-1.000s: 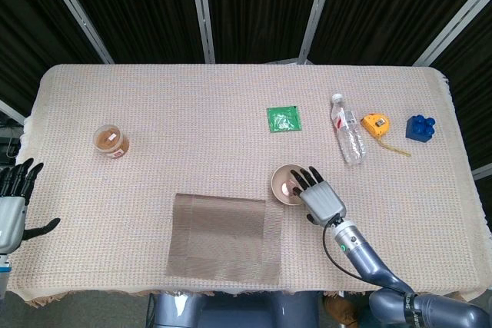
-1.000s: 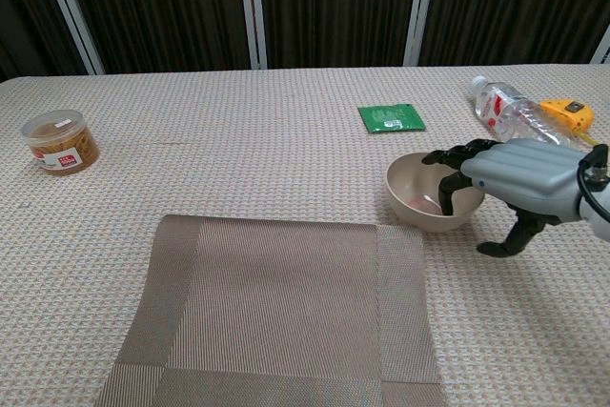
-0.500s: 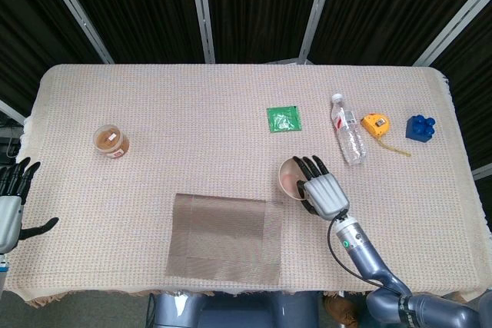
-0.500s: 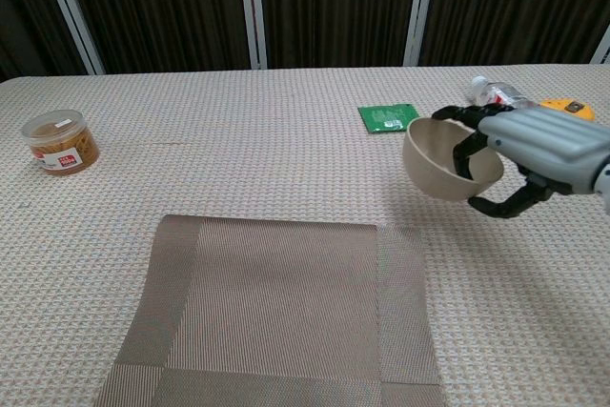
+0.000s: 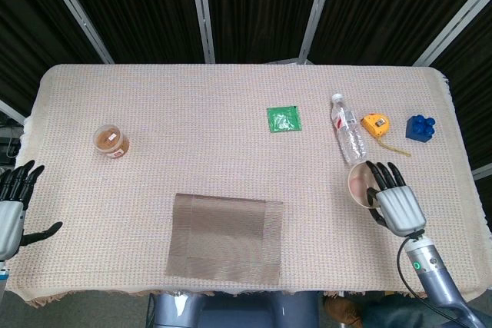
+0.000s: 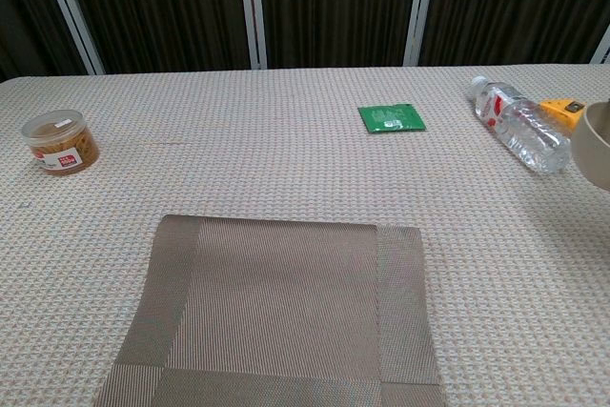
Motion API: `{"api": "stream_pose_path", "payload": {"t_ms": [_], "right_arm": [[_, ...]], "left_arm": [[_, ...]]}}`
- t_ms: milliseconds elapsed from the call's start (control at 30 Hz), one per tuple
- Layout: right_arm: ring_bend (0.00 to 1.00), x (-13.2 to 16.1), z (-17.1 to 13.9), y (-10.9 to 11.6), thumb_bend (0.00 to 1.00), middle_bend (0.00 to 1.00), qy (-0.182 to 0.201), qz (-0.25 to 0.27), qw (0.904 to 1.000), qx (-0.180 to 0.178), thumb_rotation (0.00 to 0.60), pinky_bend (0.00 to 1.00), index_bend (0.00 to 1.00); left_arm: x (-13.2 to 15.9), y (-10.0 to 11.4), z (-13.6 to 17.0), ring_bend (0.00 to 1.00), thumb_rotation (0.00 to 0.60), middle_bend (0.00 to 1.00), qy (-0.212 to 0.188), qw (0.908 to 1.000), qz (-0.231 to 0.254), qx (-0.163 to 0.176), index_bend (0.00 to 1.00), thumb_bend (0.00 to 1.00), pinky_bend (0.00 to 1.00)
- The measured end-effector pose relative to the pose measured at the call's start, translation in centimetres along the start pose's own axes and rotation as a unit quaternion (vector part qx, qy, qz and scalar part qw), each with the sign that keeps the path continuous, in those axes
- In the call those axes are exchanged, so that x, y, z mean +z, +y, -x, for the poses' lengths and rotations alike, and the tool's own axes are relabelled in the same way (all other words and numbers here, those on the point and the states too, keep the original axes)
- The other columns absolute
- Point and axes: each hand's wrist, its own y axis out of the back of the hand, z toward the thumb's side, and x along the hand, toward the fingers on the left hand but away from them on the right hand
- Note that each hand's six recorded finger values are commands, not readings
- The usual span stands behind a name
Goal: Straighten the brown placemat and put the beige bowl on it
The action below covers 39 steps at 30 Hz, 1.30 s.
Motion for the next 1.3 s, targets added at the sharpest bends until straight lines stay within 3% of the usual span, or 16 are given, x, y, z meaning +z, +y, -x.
{"api": "stream_pose_path", "payload": {"t_ms": [100,300,367,433,467,500,733,967,1067,1200,1300], "right_arm": [[0.00,-1.8,-0.8,-1.0,0.39,0.00,-0.016,-0.013,0.9997,0.013,0.600,0.00,0.76],[0.00,-3.0,-1.5,-3.2,0.38,0.00,-0.035,-0.024,0.9980,0.046,0.600,0.00,0.75],[0.00,-2.9,-1.4,-3.7,0.34,0.00,-0.038,-0.024,0.9976,0.053,0.600,0.00,0.51],[0.00,-2.8,-1.3,-3.9,0.12,0.00,-0.039,-0.024,0.9974,0.056,0.600,0.00,0.07],[0.00,-2.8,-1.3,-4.0,0.05,0.00,-0.038,-0.024,0.9973,0.058,0.600,0.00,0.01],[0.00,-2.8,-1.3,-4.1,0.00,0.00,-0.038,-0.025,0.9972,0.060,0.600,0.00,0.00],[0.00,-2.6,-1.7,-3.8,0.00,0.00,-0.041,0.010,0.9969,0.066,0.600,0.00,0.00],[0.00,-1.7,-3.5,1.0,0.00,0.00,-0.033,0.063,0.9974,0.007,0.600,0.00,0.00],[0.00,-1.2,-4.6,3.9,0.00,0.00,-0.033,0.086,0.9953,-0.030,0.600,0.00,0.00],[0.00,-1.2,-6.0,7.2,0.00,0.00,-0.045,0.111,0.9892,-0.084,0.600,0.00,0.00],[0.00,-1.6,-6.8,8.2,0.00,0.00,-0.055,0.117,0.9856,-0.109,0.600,0.00,0.00]], "left_arm": [[0.2,0.1,0.1,0.00,0.600,0.00,-0.005,1.0000,0.002,0.000,0.00,0.00,0.00],[0.2,0.2,0.1,0.00,0.600,0.00,-0.005,1.0000,0.005,-0.001,0.00,0.00,0.00],[0.1,0.2,0.1,0.00,0.600,0.00,-0.003,1.0000,0.006,0.000,0.00,0.00,0.00],[0.0,0.2,0.0,0.00,0.600,0.00,-0.002,1.0000,0.006,-0.001,0.00,0.00,0.00],[0.0,0.2,0.0,0.00,0.600,0.00,-0.001,1.0000,0.005,-0.001,0.00,0.00,0.00],[0.0,0.2,0.0,0.00,0.600,0.00,0.000,1.0000,0.005,-0.002,0.00,0.00,0.00],[-0.2,0.1,0.1,0.00,0.600,0.00,0.003,1.0000,0.003,-0.002,0.00,0.00,0.00],[0.5,0.0,0.3,0.00,0.600,0.00,-0.016,0.9999,0.004,-0.005,0.01,0.00,0.00],[1.3,-0.4,0.4,0.00,0.600,0.00,-0.040,0.9991,0.007,-0.009,0.11,0.00,0.00],[3.1,-1.2,0.6,0.00,0.600,0.00,-0.100,0.9946,0.020,-0.019,0.21,0.01,0.00],[4.4,-2.3,1.0,0.00,0.600,0.00,-0.156,0.9871,0.021,-0.031,0.28,0.06,0.00]]}}
